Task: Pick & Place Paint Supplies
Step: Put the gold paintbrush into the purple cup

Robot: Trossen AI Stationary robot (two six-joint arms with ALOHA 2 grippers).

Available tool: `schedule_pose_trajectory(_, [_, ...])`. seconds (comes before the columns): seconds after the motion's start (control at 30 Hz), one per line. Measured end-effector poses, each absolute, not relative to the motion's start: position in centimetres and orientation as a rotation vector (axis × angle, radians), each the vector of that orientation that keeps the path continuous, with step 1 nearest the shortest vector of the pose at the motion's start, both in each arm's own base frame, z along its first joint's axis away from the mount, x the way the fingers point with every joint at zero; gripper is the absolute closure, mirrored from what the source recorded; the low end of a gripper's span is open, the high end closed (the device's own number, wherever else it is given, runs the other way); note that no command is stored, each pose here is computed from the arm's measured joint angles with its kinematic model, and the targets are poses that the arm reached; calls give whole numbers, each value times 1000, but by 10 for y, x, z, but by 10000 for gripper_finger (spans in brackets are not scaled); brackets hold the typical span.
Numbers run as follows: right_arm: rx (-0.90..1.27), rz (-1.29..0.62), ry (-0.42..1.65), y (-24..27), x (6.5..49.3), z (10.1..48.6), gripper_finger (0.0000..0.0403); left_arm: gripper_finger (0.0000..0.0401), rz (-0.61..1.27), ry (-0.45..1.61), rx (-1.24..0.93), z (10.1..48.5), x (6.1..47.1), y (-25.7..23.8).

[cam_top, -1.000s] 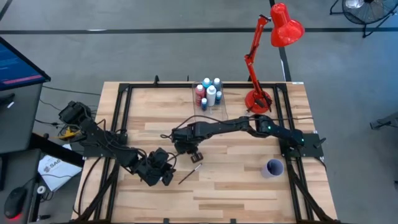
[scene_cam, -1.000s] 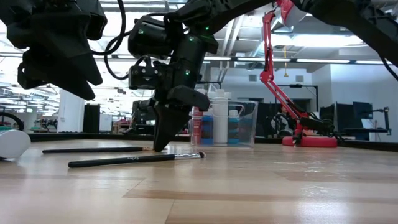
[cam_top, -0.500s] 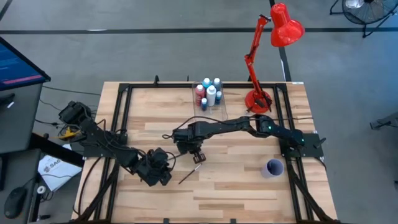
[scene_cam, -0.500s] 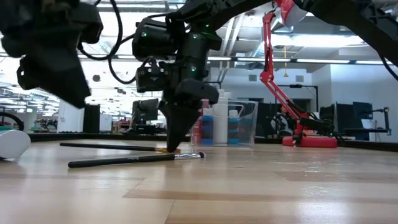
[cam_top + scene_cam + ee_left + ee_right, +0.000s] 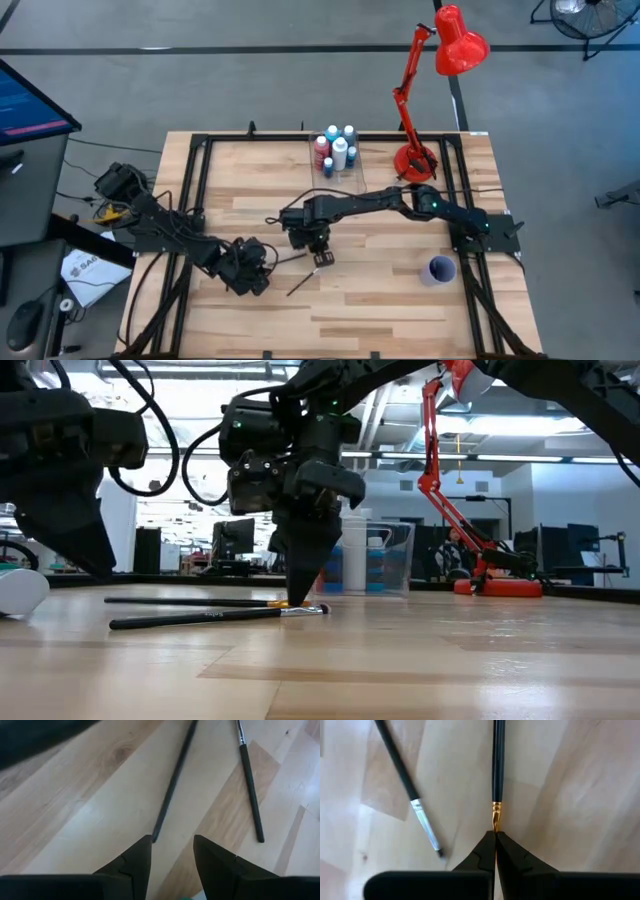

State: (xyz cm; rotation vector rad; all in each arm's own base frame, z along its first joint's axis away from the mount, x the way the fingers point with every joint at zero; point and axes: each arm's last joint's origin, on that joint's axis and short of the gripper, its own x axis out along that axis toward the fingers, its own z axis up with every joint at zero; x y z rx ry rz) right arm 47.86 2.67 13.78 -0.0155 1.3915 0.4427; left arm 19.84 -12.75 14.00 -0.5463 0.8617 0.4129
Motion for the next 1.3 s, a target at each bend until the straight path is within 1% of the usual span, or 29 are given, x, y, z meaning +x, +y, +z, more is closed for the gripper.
schedule_pose_trajectory(0.13, [0,440,1390,29,480,146,403,261,390,849,-515,141,203,-124])
schedule_pose_trajectory(0.33, [8,425,1351,32,485,155,403,261,257,818,-384,146,216,-119])
schedule_pose_trajectory(0.4, [16,415,1345,31,486,158,403,261,238,826,-370,146,219,-116])
schedule_pose_trajectory(0.67, [15,404,1317,31,490,172,403,261,245,838,-395,146,223,-108])
schedule_pose_trajectory(1.3, [20,403,1330,33,488,172,403,261,252,878,-382,133,214,-103])
